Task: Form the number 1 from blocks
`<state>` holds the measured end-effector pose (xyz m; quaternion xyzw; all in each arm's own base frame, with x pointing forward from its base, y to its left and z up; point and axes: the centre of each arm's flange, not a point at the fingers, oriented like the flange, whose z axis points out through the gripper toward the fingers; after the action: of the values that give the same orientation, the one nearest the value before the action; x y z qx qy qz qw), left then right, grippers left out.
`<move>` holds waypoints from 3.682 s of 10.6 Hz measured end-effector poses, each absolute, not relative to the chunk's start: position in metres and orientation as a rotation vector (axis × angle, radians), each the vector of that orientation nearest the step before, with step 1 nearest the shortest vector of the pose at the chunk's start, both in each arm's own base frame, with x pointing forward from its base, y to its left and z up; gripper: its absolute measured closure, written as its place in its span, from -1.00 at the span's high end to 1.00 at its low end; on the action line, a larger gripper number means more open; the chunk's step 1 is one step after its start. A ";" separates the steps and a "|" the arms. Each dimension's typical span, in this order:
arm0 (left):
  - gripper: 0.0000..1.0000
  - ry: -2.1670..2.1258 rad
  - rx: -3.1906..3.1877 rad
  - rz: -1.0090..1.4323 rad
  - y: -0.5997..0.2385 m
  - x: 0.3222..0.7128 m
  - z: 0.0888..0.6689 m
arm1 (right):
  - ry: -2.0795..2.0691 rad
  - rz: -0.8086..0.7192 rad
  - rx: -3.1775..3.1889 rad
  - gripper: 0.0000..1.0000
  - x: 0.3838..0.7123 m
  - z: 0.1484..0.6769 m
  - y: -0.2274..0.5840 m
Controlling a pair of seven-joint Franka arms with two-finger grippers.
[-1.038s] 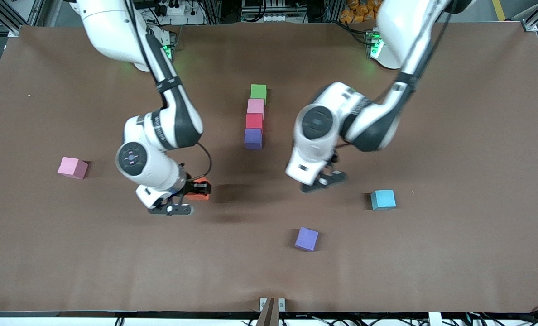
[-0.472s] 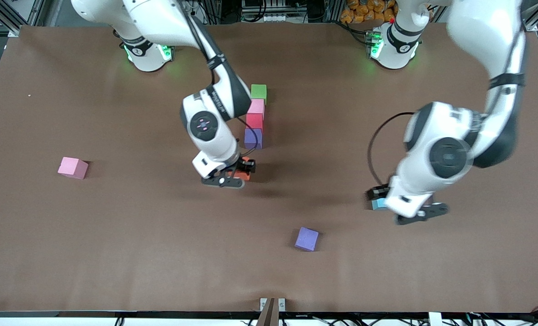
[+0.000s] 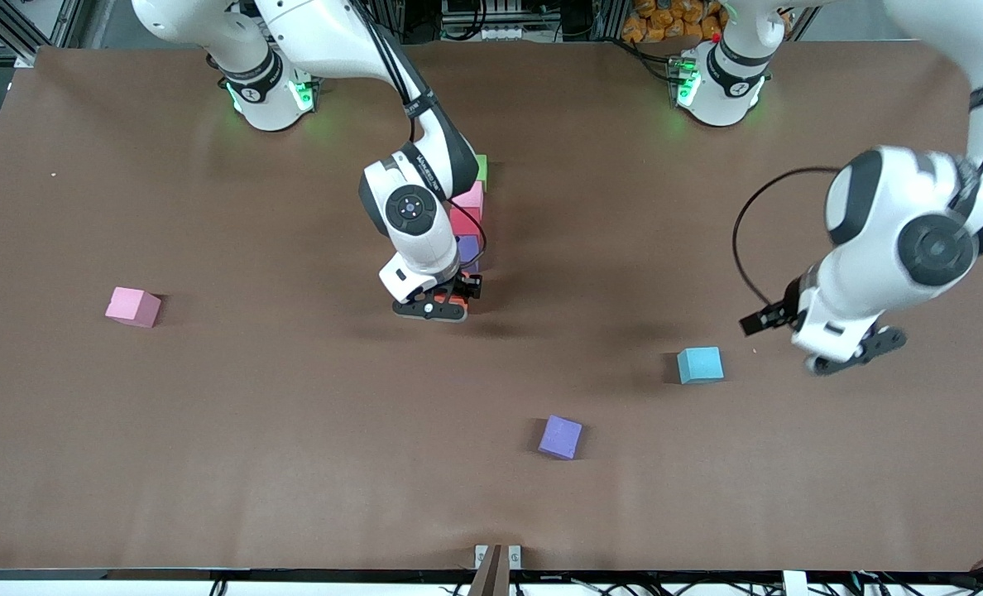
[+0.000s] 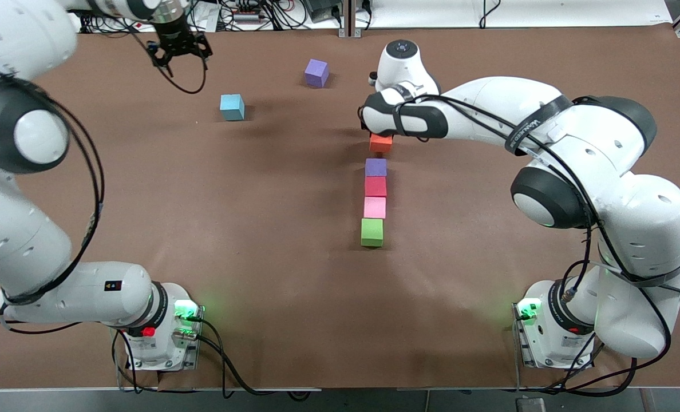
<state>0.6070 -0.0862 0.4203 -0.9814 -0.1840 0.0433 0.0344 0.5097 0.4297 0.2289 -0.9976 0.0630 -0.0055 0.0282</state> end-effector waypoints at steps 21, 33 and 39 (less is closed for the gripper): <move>1.00 0.123 -3.173 -0.032 -0.058 0.542 0.636 | 0.182 -0.119 -3.095 1.00 0.532 0.266 0.414; 1.00 0.105 -3.150 -0.031 -0.060 0.543 0.637 | 0.185 -0.176 -3.109 1.00 0.638 0.541 0.173; 1.00 0.056 -3.152 -0.026 -0.065 0.544 0.635 | 0.144 -0.185 -3.030 1.00 0.612 0.625 0.017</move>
<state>0.5437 -0.0652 0.6352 -0.9998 0.0178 -0.0082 -0.0054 0.6115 0.0165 0.6254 -0.9957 0.0472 -0.0608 0.0511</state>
